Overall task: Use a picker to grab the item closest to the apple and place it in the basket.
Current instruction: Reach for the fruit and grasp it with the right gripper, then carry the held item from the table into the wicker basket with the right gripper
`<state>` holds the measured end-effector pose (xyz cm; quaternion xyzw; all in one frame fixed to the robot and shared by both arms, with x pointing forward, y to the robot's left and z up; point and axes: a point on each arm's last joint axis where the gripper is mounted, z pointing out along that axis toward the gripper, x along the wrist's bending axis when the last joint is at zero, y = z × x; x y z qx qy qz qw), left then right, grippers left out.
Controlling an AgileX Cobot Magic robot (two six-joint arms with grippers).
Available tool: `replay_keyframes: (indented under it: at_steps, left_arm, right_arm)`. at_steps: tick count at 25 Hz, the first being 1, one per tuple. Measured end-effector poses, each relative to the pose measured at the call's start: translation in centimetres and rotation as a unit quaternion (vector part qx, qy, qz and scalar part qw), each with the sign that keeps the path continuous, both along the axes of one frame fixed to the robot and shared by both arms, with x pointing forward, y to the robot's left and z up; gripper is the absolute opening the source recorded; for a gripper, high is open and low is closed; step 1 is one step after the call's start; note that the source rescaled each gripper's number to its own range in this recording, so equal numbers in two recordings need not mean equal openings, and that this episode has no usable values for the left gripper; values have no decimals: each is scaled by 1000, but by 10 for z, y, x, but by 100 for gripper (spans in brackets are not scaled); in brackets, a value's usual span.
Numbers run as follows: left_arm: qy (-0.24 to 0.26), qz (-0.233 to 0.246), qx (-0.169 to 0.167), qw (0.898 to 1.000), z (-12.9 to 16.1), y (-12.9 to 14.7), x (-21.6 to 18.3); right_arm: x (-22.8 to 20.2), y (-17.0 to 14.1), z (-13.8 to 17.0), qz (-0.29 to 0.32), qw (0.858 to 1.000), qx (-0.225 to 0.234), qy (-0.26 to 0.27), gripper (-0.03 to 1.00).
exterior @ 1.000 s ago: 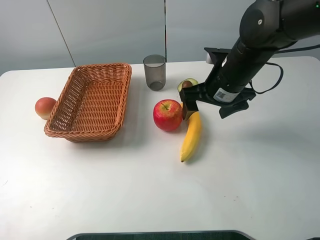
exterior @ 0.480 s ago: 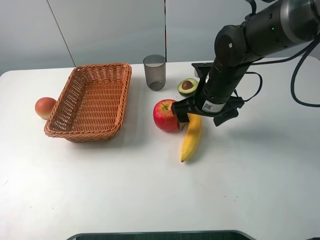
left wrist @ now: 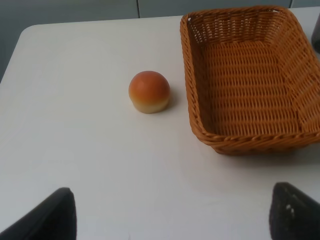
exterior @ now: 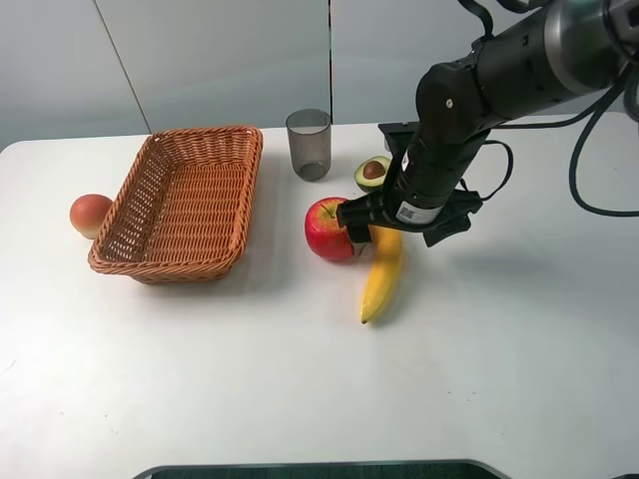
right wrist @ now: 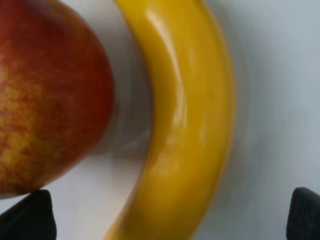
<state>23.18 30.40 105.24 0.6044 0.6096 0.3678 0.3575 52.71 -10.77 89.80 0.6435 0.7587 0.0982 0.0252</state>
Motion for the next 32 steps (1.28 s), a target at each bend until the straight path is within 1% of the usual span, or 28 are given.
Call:
replay_keyframes:
  at_steps: [9,18,19,20,22,23,24,25,32]
  left_arm:
    - [0,0,0,1000,0,0,0]
    - [0,0,0,1000,0,0,0]
    - [0,0,0,1000,0,0,0]
    - [0,0,0,1000,0,0,0]
    - [0,0,0,1000,0,0,0]
    - [0,0,0,1000,0,0,0]
    - [0,0,0,1000,0,0,0]
    - [0,0,0,1000,0,0,0]
    - [0,0,0,1000,0,0,0]
  right_arm:
    - [0,1,-23,-5,1000,-15,24,100]
    - [-1,0,-31,-11,999,-19,26,100]
    - [-1,0,-32,-12,999,-19,27,98]
    - [-2,0,-33,-12,999,-20,29,91]
    - [-2,-1,-34,-10,999,-24,29,61]
    - [-2,-1,-35,-12,999,-25,30,35]
    - [-2,-1,-35,-16,999,-26,31,5]
    - [-1,-1,-35,-18,999,-25,30,0]
    - [-1,-1,-35,-36,999,-22,31,0]
